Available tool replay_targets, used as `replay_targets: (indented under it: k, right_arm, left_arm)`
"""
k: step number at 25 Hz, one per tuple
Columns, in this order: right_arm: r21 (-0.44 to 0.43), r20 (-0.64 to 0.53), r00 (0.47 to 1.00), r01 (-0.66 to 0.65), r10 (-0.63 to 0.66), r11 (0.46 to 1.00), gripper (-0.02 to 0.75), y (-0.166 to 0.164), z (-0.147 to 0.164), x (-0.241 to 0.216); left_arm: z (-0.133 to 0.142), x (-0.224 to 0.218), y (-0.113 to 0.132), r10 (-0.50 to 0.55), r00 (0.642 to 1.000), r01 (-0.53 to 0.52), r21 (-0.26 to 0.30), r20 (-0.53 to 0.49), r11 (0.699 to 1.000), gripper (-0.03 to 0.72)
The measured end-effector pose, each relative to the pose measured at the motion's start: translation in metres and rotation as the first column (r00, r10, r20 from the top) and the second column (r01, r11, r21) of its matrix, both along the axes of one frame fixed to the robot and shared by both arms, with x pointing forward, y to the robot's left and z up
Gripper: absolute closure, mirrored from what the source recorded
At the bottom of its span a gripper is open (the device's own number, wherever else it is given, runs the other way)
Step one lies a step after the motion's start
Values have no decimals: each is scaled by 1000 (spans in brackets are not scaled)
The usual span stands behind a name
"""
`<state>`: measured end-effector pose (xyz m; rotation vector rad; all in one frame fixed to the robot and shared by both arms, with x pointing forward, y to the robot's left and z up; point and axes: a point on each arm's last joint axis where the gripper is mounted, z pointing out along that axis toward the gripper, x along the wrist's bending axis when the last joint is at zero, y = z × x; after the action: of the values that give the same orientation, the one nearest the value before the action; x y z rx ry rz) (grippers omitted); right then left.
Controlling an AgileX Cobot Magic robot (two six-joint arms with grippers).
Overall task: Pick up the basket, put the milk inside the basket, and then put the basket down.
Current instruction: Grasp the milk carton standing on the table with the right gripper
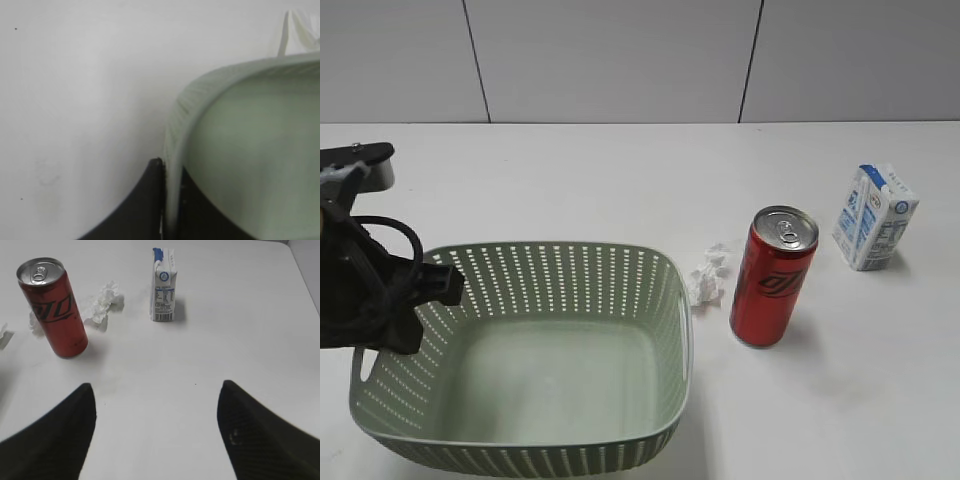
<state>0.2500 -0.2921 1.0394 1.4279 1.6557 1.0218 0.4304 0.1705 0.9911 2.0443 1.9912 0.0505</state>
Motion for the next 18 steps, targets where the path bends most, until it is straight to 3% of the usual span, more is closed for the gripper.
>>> replay_targets:
  k: [10, 14, 18]
  right_arm:
    - [-3, 31, 1000, -4, 4, 1000, 146, 0, 1, -4]
    - [10, 182, 983, 1, -3, 1000, 146, 0, 24, -2]
    - [8, 115, 993, 6, -6, 1000, 146, 1, 42, 25]
  left_arm:
    - [0, -1, 0, 5, 1000, -5, -5, -11, 1000, 682]
    - [0, -1, 0, 6, 1000, -6, -5, -12, 1000, 682]
    - [0, -1, 0, 7, 1000, -7, -7, -13, 1000, 682]
